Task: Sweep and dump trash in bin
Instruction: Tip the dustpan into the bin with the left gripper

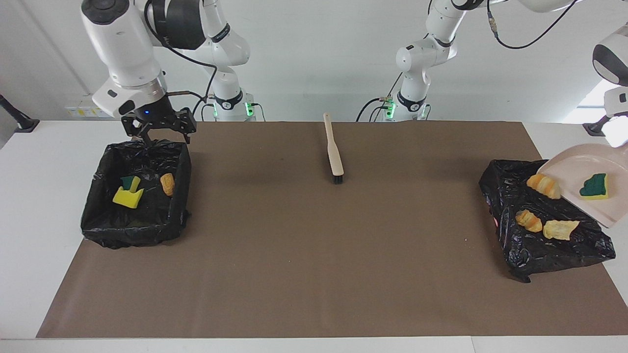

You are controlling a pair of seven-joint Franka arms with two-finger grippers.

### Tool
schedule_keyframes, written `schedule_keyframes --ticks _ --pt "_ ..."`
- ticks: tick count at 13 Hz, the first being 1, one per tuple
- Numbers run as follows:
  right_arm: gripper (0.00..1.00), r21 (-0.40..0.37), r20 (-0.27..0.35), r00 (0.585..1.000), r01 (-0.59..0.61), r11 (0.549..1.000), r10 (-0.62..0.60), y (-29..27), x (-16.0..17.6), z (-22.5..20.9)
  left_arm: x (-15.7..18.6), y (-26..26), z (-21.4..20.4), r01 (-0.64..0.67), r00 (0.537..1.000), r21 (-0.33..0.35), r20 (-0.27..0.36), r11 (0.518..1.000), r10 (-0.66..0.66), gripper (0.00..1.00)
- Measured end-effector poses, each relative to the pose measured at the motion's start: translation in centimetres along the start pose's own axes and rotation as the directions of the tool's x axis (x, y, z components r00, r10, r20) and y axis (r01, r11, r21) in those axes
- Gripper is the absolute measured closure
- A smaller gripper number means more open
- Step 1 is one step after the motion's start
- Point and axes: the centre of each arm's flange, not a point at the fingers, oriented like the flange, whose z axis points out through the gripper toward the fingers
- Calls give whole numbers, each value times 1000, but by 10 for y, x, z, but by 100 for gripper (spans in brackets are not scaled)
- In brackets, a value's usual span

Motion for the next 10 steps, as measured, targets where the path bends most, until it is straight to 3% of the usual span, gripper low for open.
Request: schedule_keyframes --ticks 4,8,10 --pt "0 62 2 993 -120 991 120 24 -14 -10 12 -4 -17 -54 995 45 89 998 50 68" --pt "0 69 -1 992 -124 990 124 22 -24 -19 32 -6 -47 -123 971 71 213 990 106 68" --pt "0 69 2 992 -128 989 128 24 -24 -17 45 -6 -69 -138 963 72 243 988 117 68"
